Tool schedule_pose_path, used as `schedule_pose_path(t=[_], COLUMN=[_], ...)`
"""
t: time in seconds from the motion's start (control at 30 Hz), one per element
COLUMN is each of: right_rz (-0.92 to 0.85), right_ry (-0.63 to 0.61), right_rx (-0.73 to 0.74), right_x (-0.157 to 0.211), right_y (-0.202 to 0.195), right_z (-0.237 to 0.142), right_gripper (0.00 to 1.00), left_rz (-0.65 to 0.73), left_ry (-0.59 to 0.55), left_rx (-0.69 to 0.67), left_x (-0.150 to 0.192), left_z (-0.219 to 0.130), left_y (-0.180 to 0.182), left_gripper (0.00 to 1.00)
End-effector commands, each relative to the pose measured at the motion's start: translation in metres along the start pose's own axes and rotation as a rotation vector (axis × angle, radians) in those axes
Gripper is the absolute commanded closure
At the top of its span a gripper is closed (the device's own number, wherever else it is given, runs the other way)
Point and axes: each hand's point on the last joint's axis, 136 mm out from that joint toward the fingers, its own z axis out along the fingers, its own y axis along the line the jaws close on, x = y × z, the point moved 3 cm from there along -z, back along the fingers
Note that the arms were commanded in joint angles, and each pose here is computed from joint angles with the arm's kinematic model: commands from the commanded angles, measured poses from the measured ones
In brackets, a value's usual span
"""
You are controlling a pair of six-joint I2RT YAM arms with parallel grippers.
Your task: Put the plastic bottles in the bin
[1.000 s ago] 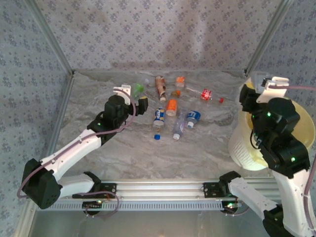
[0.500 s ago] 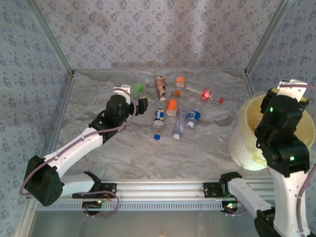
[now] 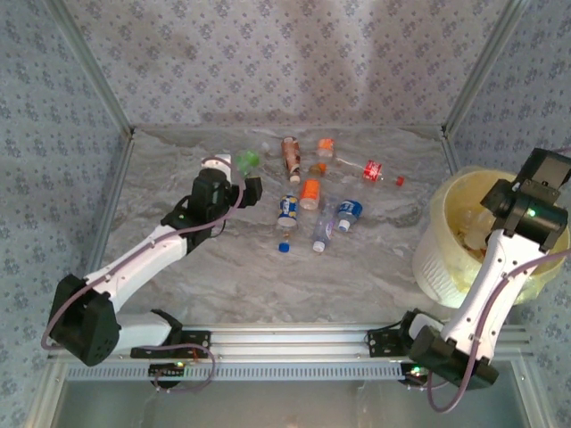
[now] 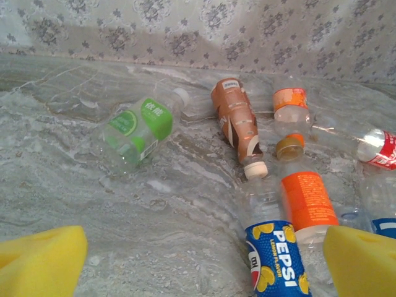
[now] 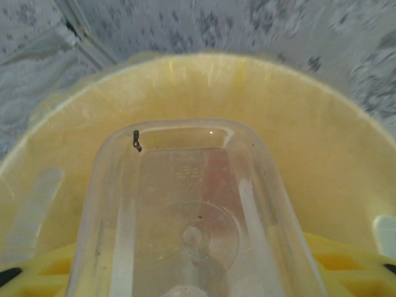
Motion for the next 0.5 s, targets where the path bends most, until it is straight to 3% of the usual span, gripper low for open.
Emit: schedule_pose_path(t=[0.0, 0.03, 0.23, 0.47], right_rz=[0.046, 0.051, 0.081, 0.063], right_ry=[0.074, 0.066, -0.066, -0.183], right_rx=[0.008, 0.042, 0.162, -0.02], right_x=[0.009, 0.007, -0.011, -0.018], right_y=[-0.001, -0.005, -0.022, 0.011], right_z=[0.01, 0.013, 0.002, -0.021], right_gripper=[0.11, 0.01, 0.0, 0.0], left_rz=[-0.032, -0.035, -0.052, -0.065], left_ry=[0.007, 0.009, 0.033, 0.058], left_rx=[0.019, 0.019, 0.012, -0.02], left_x=[-0.008, -0.008, -0.005, 0.0], left_z=[0.002, 0.004, 0.007, 0.008], left_y=[-0.003, -0.003, -0.003, 0.004], left_gripper=[0.02, 0.02, 0.02, 0.02])
